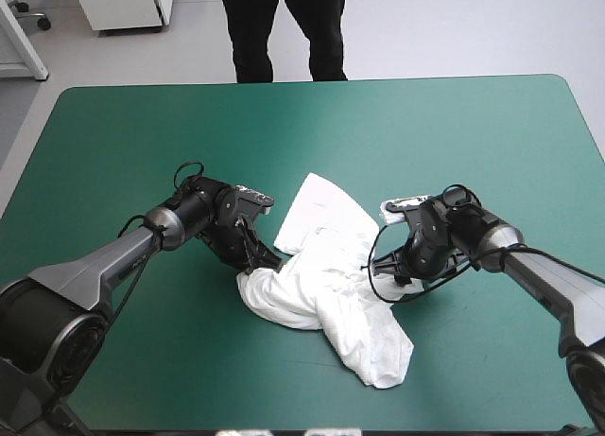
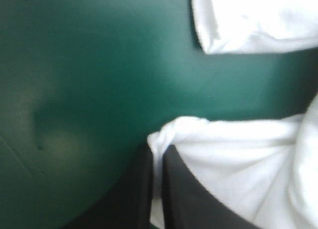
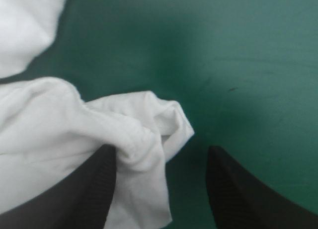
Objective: Fold the cloth
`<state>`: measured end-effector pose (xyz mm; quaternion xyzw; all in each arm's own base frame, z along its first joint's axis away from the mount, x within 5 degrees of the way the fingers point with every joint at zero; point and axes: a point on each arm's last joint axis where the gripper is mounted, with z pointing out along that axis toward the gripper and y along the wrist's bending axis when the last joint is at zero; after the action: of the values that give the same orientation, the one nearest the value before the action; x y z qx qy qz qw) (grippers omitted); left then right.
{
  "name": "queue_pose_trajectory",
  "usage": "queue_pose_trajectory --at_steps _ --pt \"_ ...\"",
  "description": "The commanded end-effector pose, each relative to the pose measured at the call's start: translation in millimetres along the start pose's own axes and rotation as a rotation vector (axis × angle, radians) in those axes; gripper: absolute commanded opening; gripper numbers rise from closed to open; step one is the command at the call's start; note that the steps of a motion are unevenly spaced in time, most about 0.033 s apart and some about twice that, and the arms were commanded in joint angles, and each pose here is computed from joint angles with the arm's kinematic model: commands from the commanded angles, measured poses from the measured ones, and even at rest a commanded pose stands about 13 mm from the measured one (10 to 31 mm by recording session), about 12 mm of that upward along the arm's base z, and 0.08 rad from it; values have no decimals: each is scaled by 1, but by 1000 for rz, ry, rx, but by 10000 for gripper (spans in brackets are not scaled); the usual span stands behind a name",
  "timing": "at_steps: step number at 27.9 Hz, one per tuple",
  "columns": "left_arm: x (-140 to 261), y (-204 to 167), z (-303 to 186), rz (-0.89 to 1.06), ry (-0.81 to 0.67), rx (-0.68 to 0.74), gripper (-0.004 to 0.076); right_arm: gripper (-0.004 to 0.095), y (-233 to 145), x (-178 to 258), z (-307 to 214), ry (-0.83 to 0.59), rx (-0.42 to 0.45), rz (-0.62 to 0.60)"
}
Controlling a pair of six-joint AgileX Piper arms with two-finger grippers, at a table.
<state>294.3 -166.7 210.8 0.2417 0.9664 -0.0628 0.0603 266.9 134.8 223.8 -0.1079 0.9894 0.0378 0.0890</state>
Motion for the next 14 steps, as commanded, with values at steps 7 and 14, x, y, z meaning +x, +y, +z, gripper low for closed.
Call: queue_pose_trajectory --at_steps 7,14 --pt "-1 -5 -5 -21 -18 28 -9 347 4 3 15 17 -69 43" --pt "-1 -5 -5 -10 -18 28 -9 -17 10 3 13 26 -128 41"
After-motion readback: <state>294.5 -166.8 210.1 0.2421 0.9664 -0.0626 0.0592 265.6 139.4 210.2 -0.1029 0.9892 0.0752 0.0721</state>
